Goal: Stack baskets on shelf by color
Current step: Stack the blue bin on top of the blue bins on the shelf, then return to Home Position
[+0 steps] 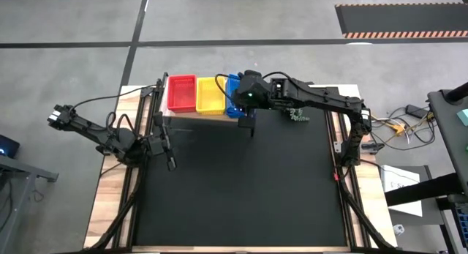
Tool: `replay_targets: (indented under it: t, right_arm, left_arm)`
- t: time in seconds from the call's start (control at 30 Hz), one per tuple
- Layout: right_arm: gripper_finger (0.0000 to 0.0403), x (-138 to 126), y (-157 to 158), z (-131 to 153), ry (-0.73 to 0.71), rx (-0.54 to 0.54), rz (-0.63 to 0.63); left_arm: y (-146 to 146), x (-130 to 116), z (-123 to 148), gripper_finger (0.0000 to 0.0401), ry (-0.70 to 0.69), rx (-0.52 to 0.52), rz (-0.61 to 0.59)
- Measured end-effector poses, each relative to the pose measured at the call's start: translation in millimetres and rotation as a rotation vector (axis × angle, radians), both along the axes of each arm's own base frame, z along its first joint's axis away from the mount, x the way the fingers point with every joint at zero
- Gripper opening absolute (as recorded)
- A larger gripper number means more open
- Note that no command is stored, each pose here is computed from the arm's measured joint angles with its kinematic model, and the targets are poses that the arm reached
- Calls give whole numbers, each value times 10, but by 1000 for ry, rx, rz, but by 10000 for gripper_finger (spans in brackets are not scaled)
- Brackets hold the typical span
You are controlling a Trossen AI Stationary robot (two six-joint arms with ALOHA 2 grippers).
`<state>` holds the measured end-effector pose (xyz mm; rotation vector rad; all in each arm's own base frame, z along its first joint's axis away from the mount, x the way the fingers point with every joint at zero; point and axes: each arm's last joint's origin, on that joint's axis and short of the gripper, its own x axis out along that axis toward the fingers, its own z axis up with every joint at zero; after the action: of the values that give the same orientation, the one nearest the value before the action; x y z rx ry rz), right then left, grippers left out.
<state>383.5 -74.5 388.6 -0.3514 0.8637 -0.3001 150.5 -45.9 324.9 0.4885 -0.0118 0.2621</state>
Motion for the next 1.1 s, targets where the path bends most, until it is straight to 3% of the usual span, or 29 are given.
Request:
replay_targets:
  t: [0.23,0.53,0.8,1.0,1.1]
  right_arm:
    - [14,147,-35,-39,-116,-12,77]
    - [9,309,-249,-446,-66,-8,62]
    - [9,282,-217,-243,-122,-30,78]
    - [8,137,-108,-83,-210,143,178]
    - [8,86,-24,-152,-203,224,249]
  left_arm:
    - [8,-21,1,121,2,0,-1]
    - [8,-22,0,121,2,-2,-3]
    - [9,-21,-4,121,5,-1,-2]
    - [24,-55,-54,121,61,18,-2]
    - [48,-111,-88,121,97,18,-2]
